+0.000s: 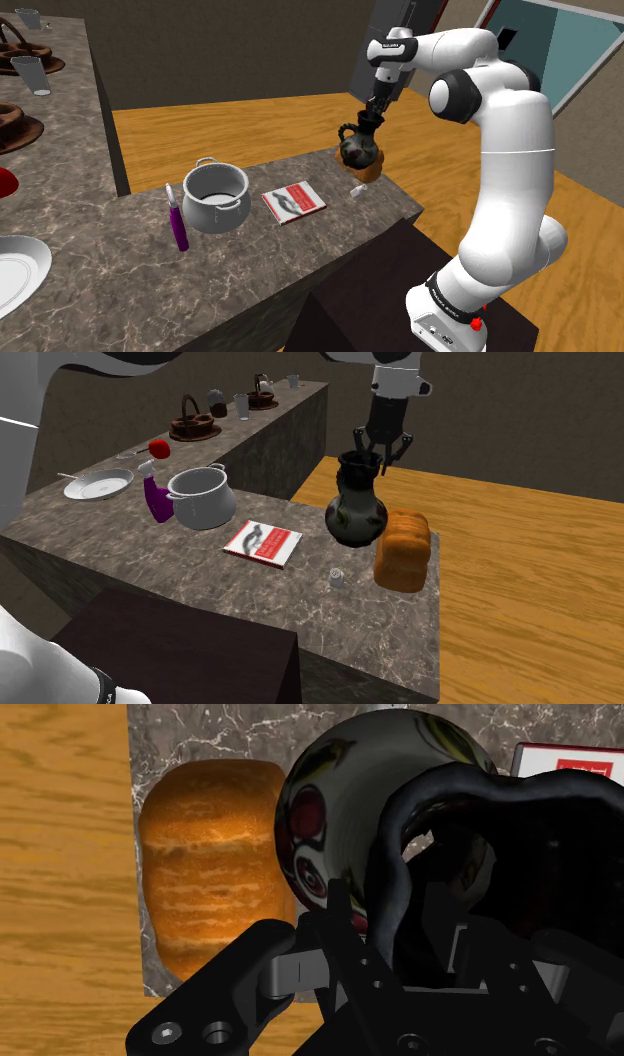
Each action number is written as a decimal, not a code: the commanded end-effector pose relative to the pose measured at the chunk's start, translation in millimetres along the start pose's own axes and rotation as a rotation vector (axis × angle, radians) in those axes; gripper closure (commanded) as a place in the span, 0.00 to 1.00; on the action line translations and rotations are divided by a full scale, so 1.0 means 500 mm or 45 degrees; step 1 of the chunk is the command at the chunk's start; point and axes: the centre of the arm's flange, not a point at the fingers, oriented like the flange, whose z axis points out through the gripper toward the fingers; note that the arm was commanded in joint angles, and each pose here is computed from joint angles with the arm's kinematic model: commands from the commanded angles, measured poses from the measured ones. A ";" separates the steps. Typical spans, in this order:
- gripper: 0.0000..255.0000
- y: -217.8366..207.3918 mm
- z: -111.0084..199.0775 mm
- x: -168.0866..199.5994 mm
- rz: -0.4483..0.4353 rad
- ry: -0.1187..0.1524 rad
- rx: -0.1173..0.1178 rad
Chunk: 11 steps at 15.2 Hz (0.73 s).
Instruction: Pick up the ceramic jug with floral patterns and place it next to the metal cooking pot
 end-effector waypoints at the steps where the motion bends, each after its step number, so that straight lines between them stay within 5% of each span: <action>1: 1.00 0.000 -0.028 -0.004 0.000 0.005 -0.002; 11: 1.00 -0.003 -0.133 -0.017 0.000 0.005 -0.002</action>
